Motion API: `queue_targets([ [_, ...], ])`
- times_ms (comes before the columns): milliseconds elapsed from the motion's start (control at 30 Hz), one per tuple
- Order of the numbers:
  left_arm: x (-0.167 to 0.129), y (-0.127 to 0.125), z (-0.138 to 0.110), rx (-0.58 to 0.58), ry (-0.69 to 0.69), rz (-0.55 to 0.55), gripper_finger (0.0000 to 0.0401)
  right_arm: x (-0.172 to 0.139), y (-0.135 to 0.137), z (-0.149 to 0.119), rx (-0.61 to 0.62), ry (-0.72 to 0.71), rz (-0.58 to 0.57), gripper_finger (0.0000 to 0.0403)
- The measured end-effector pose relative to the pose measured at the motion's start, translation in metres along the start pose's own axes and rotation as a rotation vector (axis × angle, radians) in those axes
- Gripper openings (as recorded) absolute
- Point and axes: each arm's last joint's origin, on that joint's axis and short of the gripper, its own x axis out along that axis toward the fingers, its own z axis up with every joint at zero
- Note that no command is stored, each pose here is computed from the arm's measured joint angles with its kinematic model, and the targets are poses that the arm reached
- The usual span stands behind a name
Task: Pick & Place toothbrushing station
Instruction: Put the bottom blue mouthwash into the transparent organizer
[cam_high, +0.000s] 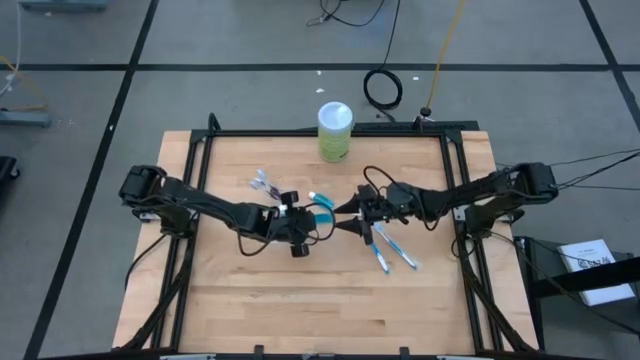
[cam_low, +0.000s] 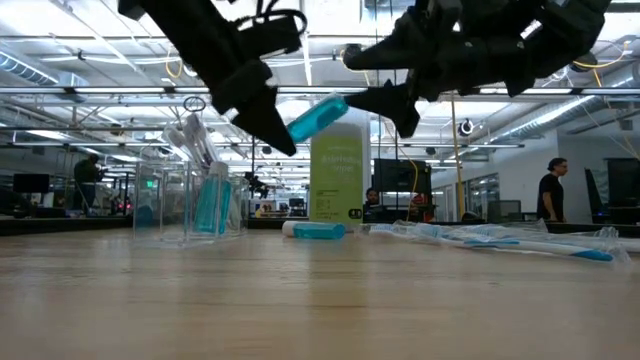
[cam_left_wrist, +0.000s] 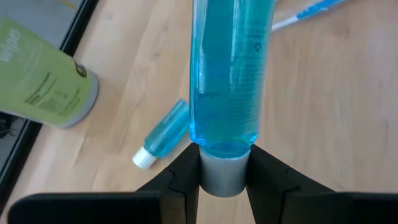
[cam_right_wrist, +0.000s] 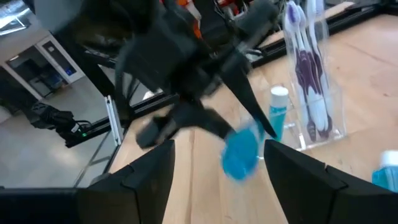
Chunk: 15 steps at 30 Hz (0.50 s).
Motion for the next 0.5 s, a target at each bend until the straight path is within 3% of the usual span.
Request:
queue_targets([
  [500, 0.011, -0.003, 0.000, 0.026, -0.021, 0.031, 0.0099, 0.013, -0.022, -0.006, 0.025, 0.079, -0.113, 0.0238],
])
